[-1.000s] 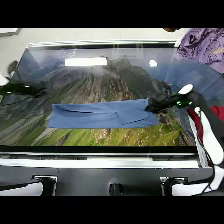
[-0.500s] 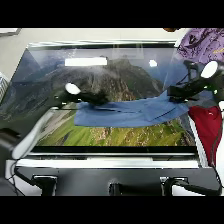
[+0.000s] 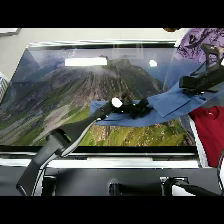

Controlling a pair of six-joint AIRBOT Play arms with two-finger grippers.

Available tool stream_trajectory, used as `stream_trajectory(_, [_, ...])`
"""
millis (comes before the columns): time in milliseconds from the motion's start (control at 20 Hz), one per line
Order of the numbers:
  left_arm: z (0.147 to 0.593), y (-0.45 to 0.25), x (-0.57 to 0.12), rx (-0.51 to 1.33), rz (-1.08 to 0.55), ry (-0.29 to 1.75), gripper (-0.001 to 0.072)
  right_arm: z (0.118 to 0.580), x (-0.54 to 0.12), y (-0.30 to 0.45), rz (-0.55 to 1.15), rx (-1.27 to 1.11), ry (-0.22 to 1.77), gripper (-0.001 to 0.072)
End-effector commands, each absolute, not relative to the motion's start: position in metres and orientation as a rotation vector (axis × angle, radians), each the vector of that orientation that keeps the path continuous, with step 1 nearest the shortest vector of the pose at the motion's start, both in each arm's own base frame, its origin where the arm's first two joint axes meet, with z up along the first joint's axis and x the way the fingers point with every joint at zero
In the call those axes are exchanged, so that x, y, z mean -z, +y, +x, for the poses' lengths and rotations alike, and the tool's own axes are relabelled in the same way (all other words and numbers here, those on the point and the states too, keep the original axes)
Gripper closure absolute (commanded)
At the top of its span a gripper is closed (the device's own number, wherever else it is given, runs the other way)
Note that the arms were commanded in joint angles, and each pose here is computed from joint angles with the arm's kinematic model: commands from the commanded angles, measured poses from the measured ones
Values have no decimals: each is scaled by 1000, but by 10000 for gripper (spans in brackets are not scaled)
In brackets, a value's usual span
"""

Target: Fold the clothes and pants, and hang the long-sleeved shirts on hangers.

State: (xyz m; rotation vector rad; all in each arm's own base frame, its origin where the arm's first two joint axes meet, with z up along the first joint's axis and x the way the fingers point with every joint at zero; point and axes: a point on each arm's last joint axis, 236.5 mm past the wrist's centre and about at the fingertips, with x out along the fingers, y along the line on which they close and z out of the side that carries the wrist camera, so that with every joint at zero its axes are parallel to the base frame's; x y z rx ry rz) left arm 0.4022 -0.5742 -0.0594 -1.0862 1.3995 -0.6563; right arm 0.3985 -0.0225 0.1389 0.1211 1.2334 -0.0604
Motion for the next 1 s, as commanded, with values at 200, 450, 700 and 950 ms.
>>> stream_trajectory(200, [408,-574,45,712,-1097,1403,693,399,-148,-24,140,83,1208,677])
stream_trajectory(450, [470,-436,6,616,-754,1360,694,406,-155,24,354,-2,1189,678])
stream_trajectory(700, [512,-184,-70,193,-334,1230,693,407,-156,137,411,-113,1186,678])
stream_trajectory(950, [495,-31,-162,-26,-338,1071,691,387,-105,273,388,-264,1298,678])
